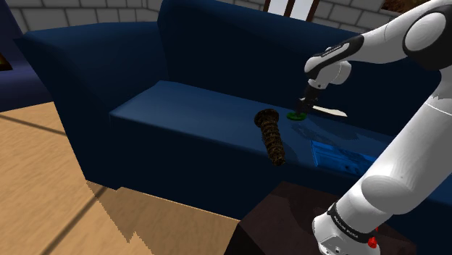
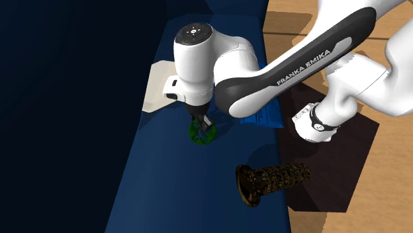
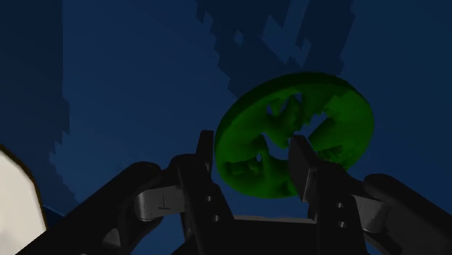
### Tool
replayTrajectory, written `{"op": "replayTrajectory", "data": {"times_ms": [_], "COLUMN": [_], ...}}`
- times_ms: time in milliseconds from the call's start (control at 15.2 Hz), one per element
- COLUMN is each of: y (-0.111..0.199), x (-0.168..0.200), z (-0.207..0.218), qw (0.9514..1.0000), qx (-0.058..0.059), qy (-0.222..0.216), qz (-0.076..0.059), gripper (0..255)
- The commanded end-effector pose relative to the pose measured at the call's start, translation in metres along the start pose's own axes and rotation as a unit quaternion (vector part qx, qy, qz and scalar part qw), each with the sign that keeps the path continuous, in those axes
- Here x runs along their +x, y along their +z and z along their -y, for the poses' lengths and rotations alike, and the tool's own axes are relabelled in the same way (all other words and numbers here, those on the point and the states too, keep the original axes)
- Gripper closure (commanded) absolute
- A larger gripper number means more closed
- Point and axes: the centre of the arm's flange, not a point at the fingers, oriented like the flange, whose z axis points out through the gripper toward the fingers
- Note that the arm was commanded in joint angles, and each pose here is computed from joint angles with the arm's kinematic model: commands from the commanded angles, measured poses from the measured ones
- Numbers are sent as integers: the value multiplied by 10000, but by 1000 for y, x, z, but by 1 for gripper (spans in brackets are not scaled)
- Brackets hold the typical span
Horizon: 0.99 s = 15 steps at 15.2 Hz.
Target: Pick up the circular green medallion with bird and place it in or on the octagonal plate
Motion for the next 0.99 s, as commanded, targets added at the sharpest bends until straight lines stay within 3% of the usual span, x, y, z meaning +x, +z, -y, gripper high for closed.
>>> {"op": "replayTrajectory", "data": {"times_ms": [0, 924], "y": [-10, -84], "x": [0, 3], "z": [1, 2], "qw": [10000, 10000], "qx": [0, 0], "qy": [0, 0], "qz": [2, 2], "gripper": [255, 255]}}
